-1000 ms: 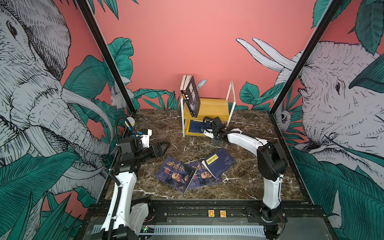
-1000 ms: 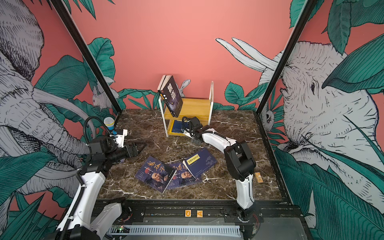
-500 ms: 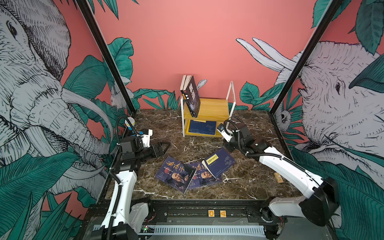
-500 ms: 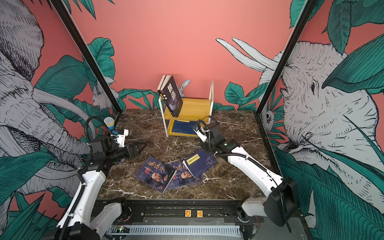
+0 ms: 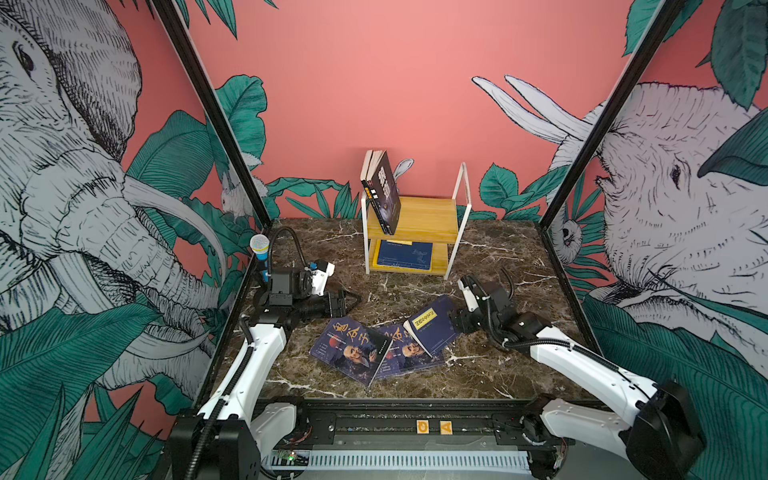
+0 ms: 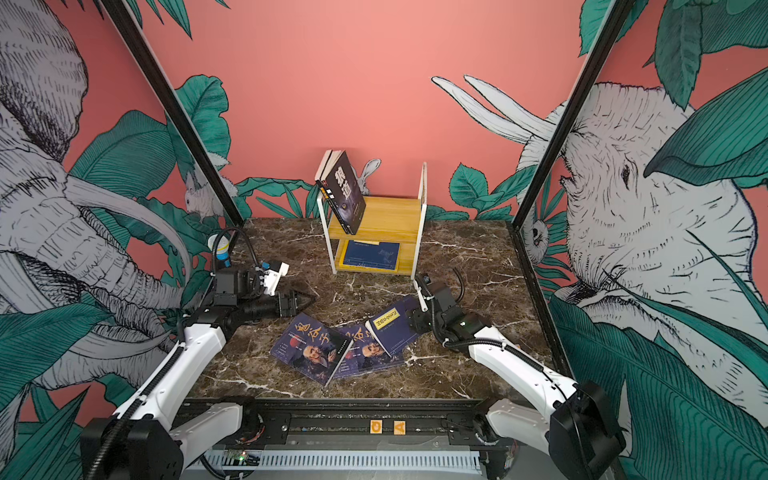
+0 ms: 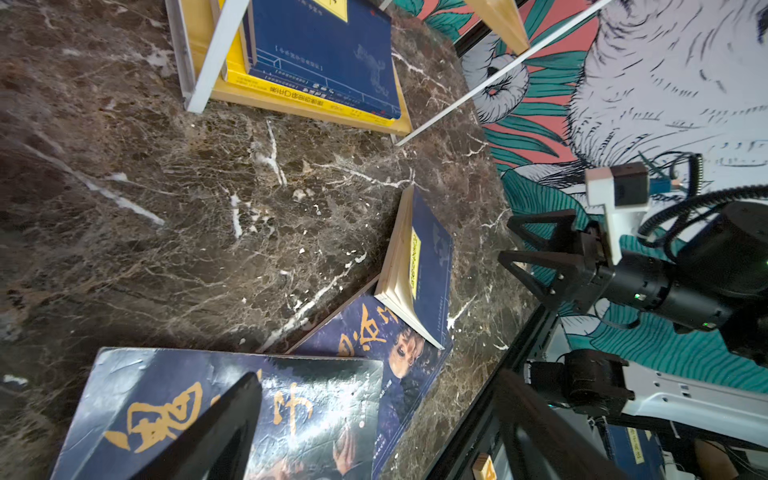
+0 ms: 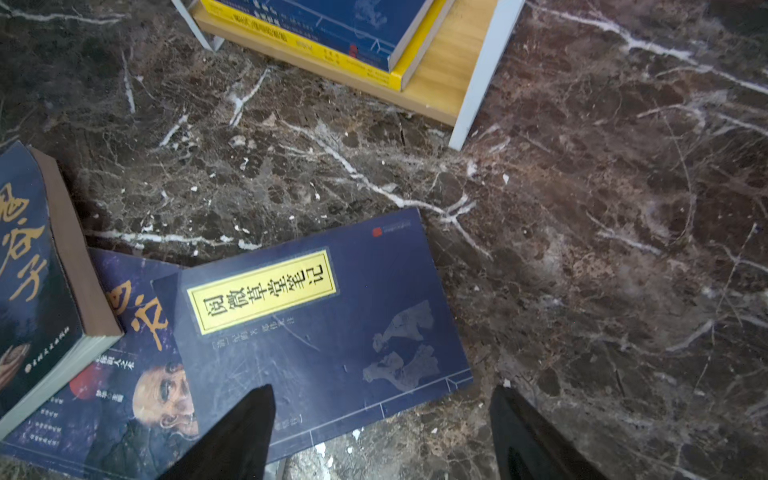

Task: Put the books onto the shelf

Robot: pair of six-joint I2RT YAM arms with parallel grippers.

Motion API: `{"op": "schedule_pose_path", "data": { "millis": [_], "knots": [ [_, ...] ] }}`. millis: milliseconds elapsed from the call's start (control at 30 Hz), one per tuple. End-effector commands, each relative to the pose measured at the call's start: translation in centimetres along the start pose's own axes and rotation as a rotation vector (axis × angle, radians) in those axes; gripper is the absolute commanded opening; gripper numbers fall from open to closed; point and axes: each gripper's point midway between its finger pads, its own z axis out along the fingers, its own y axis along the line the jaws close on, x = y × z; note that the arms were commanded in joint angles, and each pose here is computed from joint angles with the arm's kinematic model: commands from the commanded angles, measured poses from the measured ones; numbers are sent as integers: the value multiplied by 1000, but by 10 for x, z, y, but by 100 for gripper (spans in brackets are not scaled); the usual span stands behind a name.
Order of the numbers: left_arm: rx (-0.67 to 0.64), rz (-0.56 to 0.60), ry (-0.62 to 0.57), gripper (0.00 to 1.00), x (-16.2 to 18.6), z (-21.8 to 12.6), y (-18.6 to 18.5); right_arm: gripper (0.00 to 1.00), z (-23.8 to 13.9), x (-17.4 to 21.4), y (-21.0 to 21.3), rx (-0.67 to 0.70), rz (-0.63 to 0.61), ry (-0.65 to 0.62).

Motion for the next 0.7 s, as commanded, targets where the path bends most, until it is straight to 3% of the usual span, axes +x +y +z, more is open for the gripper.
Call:
{"op": "schedule_pose_path", "data": {
  "millis": [0, 167, 300, 533, 667],
  "knots": [
    [-151, 114, 47, 89, -7, -5, 18, 88, -7, -8, 19, -87, 125, -62],
    [-360, 160, 198, 90, -1, -9, 61, 86, -17, -5, 57, -131, 28, -99],
    [-396, 147, 289, 85, 9, 2, 83, 86, -19, -1, 101, -199, -134, -154],
    [-448, 158, 423, 51, 20, 7, 106, 85, -14, 27, 183, -302, -453, -192],
    [-478, 174, 507, 46, 34, 9, 121, 82, -6, 48, 217, -353, -585, -158]
  ]
}}
